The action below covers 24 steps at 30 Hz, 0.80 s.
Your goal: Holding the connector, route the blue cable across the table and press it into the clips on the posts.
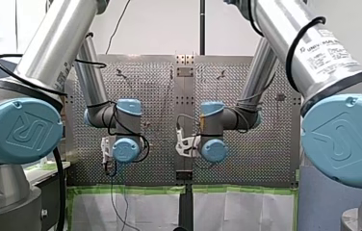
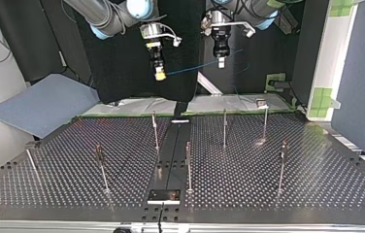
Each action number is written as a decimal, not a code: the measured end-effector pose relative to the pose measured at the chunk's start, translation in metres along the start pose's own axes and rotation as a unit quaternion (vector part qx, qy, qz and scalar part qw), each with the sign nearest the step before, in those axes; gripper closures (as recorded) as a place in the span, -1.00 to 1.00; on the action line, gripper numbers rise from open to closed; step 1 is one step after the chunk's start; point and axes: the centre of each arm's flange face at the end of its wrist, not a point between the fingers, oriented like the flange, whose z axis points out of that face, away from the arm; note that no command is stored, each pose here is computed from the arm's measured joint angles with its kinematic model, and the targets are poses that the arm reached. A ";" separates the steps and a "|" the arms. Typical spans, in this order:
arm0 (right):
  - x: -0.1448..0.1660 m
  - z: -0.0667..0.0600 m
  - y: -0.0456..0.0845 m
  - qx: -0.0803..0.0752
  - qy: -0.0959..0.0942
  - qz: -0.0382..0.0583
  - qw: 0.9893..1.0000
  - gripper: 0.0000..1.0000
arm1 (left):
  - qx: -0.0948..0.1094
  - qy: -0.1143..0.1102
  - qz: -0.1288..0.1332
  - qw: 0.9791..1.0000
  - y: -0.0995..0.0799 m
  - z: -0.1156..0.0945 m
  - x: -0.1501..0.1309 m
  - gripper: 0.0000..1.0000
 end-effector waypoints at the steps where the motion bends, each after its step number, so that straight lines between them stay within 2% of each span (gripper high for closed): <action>1: -0.005 -0.001 0.000 0.000 -0.005 -0.001 1.000 1.00 | 0.000 0.000 0.000 1.000 0.000 0.000 0.000 1.00; 5: -0.028 -0.005 -0.001 0.001 -0.028 -0.008 1.000 1.00 | 0.000 0.000 0.000 1.000 0.000 0.000 0.000 1.00; 12: -0.066 -0.013 -0.002 0.004 -0.063 -0.018 0.998 1.00 | 0.000 0.000 0.000 1.000 0.000 0.000 0.000 1.00; 20: -0.072 -0.015 -0.002 0.005 -0.069 -0.019 0.997 1.00 | -0.001 0.000 0.000 1.000 0.000 0.000 0.000 1.00; 24: -0.060 -0.007 -0.004 0.002 -0.061 -0.018 0.998 1.00 | -0.012 0.002 0.010 1.000 0.007 -0.005 -0.003 1.00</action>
